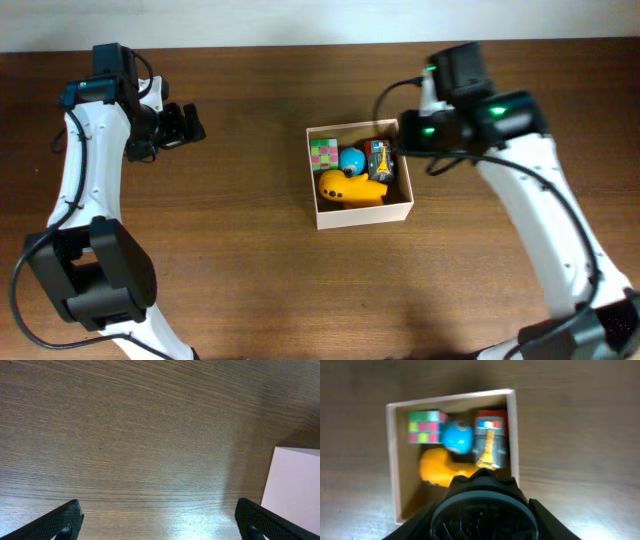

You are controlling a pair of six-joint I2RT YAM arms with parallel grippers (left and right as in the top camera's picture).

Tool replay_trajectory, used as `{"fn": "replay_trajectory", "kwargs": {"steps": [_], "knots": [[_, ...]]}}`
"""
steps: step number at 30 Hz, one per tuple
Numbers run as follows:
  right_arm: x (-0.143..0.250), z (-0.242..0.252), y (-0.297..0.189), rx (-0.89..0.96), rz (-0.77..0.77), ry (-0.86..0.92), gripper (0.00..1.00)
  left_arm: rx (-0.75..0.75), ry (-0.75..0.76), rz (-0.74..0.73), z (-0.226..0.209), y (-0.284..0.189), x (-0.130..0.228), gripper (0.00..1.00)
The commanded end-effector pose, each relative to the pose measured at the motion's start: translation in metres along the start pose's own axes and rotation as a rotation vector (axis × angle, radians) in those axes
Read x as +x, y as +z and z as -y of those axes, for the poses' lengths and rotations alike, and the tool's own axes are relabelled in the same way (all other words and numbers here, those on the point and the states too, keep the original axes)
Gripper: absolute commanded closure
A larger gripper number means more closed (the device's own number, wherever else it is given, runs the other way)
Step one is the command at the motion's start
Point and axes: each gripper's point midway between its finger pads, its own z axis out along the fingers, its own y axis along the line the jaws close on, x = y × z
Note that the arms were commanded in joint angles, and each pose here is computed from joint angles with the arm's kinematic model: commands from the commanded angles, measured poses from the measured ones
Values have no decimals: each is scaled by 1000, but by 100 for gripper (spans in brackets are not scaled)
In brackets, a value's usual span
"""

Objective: Pack container

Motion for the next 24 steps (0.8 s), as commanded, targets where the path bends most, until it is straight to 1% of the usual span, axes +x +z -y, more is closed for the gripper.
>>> {"fn": "replay_trajectory", "kwargs": {"steps": [1,6,9,10,12,13,15,19,24], "knots": [[18,-18,39,3,-79,-51,51,3,26,34,3,-11,-7,1],[36,-39,94,-6,-163,-104,51,3,26,34,3,-11,-7,1],[48,-57,118,-25,-200,-177,50,3,26,34,3,-11,-7,1],[52,-61,122,-28,-208,-203,48,3,26,34,3,-11,-7,1],[57,-64,126,-3,-211,-230,35,3,26,34,3,-11,-7,1],[56,-63,126,18,-205,-238,29,3,26,34,3,-11,-7,1],[52,-59,123,50,-182,-244,23,3,26,34,3,-11,-7,1],[39,-52,100,57,-137,-223,22,3,26,34,3,-11,-7,1],[8,-36,49,45,-29,-163,22,3,26,34,3,-11,-7,1]]}}
